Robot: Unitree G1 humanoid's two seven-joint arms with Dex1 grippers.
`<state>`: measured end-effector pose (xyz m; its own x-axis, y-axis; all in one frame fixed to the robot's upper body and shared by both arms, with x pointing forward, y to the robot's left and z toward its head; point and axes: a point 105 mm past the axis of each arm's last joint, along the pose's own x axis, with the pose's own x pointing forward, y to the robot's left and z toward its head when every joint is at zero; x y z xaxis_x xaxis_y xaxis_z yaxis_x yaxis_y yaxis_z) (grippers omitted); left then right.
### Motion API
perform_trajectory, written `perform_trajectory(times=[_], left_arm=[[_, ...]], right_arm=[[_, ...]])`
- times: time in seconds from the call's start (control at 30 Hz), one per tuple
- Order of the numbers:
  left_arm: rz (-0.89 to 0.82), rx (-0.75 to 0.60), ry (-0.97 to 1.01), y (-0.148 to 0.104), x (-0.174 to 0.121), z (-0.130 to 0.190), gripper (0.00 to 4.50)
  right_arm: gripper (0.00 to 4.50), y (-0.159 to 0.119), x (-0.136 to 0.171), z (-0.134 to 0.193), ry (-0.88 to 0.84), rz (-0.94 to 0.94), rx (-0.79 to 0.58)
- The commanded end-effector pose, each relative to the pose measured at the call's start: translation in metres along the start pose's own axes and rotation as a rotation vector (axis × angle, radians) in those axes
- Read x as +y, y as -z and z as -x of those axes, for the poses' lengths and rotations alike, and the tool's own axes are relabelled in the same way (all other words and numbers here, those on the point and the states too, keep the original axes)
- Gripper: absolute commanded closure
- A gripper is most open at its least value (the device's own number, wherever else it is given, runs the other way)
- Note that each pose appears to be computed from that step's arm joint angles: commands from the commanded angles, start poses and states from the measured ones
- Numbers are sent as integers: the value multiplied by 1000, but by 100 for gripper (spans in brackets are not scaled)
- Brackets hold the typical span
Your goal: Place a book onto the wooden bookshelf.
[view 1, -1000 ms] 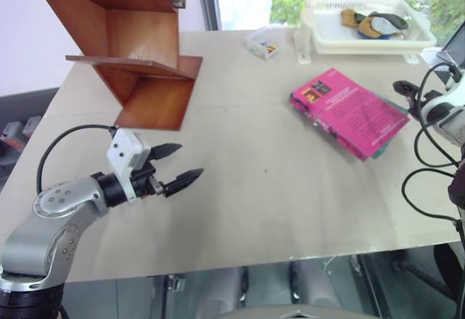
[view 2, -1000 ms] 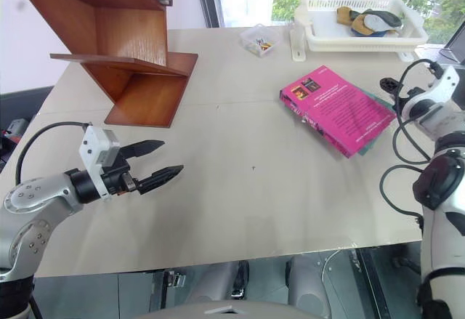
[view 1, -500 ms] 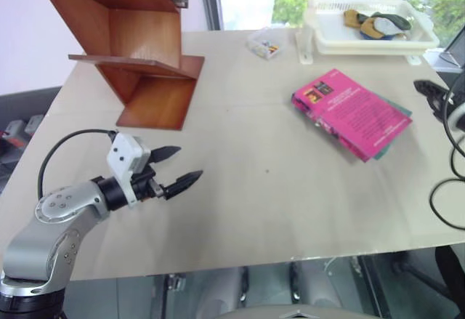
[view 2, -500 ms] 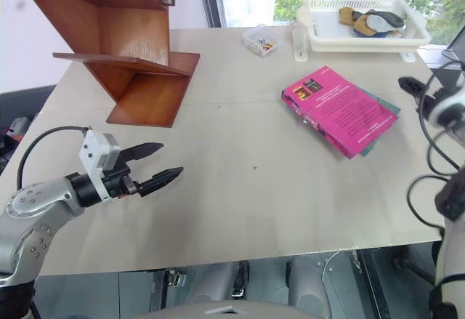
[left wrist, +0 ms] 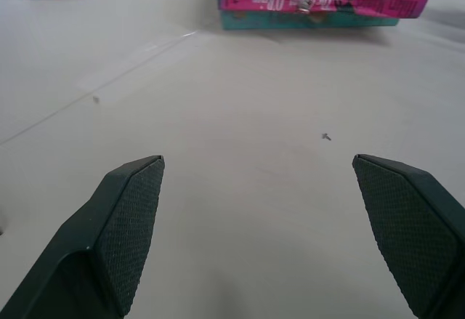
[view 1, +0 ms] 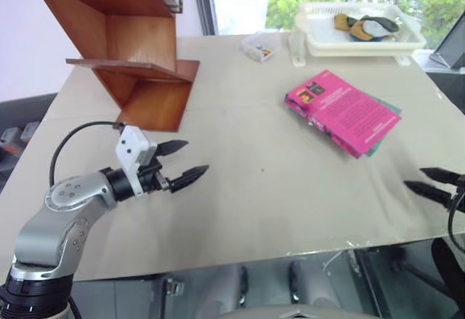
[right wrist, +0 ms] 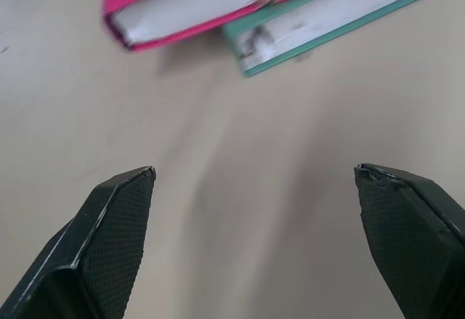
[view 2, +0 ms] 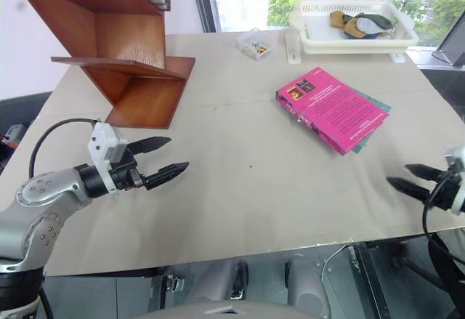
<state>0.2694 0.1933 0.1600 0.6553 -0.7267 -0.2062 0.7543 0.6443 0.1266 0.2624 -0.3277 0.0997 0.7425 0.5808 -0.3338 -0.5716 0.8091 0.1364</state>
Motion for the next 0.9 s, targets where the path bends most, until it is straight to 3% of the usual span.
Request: perform_trajectory(times=[0.03,0.27,0.53,0.9], left_arm=[[-43,-19,8,-8,2,-1,7],[-47,-18,-6,-8,1,3,7],[-45,-17,-19,-8,1,3,7],[-52,-16,-28,-7,4,2,7]], right_arm=[[0,10,-2,-17,18,162,53],[0,4,-32,-49,160,201,-39],[0,-6,-6,-83,-22,212,-118],[0,-14,32,-104,-235,211,-167]])
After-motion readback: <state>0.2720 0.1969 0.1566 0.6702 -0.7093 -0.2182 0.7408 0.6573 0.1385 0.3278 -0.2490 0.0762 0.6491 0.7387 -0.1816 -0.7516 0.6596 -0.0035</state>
